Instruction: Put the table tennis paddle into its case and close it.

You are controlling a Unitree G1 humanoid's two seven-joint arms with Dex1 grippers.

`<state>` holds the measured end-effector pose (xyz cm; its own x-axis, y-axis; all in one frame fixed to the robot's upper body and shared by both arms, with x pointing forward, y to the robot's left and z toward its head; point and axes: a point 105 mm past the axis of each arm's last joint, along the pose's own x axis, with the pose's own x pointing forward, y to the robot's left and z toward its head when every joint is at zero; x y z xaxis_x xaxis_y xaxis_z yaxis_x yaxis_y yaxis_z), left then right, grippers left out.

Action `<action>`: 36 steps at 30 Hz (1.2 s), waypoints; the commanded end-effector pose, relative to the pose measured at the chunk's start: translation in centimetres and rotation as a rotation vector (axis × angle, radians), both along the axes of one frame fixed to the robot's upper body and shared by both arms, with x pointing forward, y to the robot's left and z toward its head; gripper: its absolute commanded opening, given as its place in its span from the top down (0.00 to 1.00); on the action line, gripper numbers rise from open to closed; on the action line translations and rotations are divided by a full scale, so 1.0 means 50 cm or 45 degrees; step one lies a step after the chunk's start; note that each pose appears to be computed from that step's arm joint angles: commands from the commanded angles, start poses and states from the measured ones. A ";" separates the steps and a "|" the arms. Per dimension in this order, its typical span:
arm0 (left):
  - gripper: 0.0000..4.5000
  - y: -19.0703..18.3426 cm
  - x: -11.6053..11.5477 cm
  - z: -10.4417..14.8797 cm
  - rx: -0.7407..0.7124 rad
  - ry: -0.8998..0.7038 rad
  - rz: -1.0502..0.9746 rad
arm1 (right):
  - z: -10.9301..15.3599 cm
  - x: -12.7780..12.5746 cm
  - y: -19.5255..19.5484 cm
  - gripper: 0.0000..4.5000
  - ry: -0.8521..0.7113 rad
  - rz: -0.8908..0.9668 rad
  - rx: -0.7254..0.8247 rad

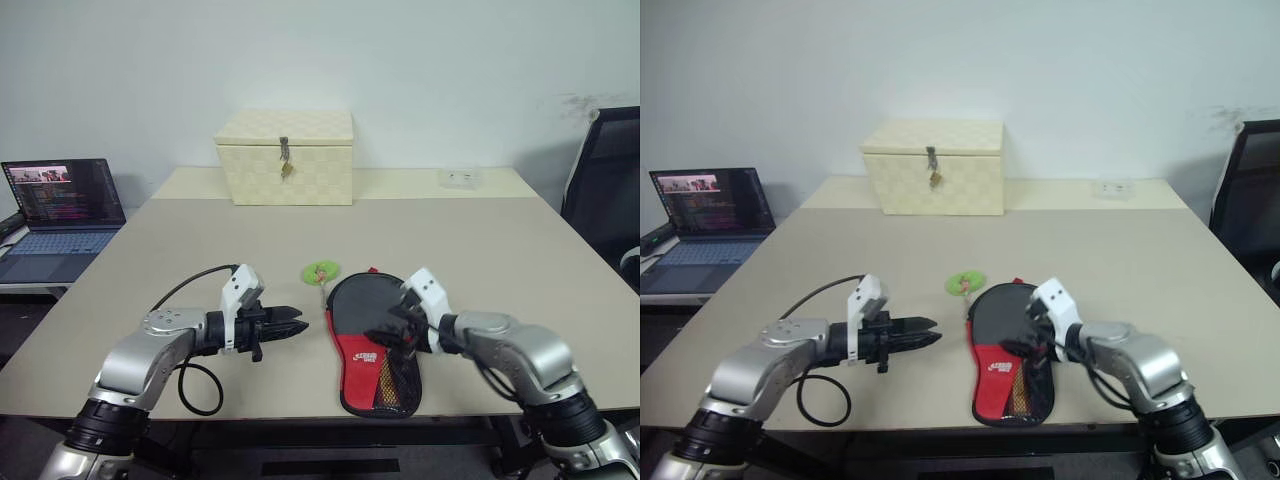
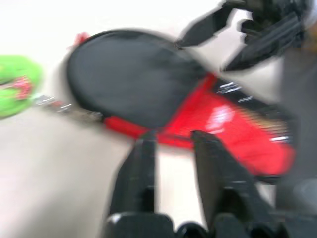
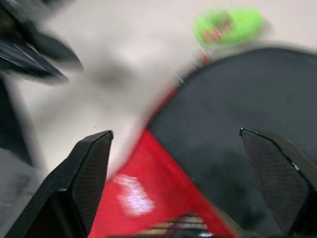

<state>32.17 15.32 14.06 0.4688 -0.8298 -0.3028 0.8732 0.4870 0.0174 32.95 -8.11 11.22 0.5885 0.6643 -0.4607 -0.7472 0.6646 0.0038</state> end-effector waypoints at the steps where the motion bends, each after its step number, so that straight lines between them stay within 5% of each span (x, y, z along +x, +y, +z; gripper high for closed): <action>1: 0.40 -0.003 0.040 0.019 0.040 -0.135 0.062 | 0.018 0.015 0.006 0.00 -0.122 -0.025 -0.017; 6: 0.02 0.000 0.101 0.040 0.022 -0.203 0.171 | 0.015 0.014 0.006 0.00 -0.119 -0.047 0.000; 17: 0.01 -0.024 0.253 0.024 -0.010 -0.076 0.476 | 0.010 0.001 0.005 0.00 -0.106 -0.070 0.004; 29: 0.01 -0.080 0.274 -0.020 0.053 0.047 0.553 | 0.016 0.000 -0.016 0.00 -0.115 -0.132 -0.019; 32: 0.14 -0.090 0.274 -0.023 0.065 0.041 0.549 | 0.016 0.000 -0.023 0.00 -0.116 -0.155 -0.021; 36: 0.46 -0.097 0.273 -0.026 0.059 0.044 0.539 | 0.023 0.001 -0.014 0.00 -0.133 -0.144 0.017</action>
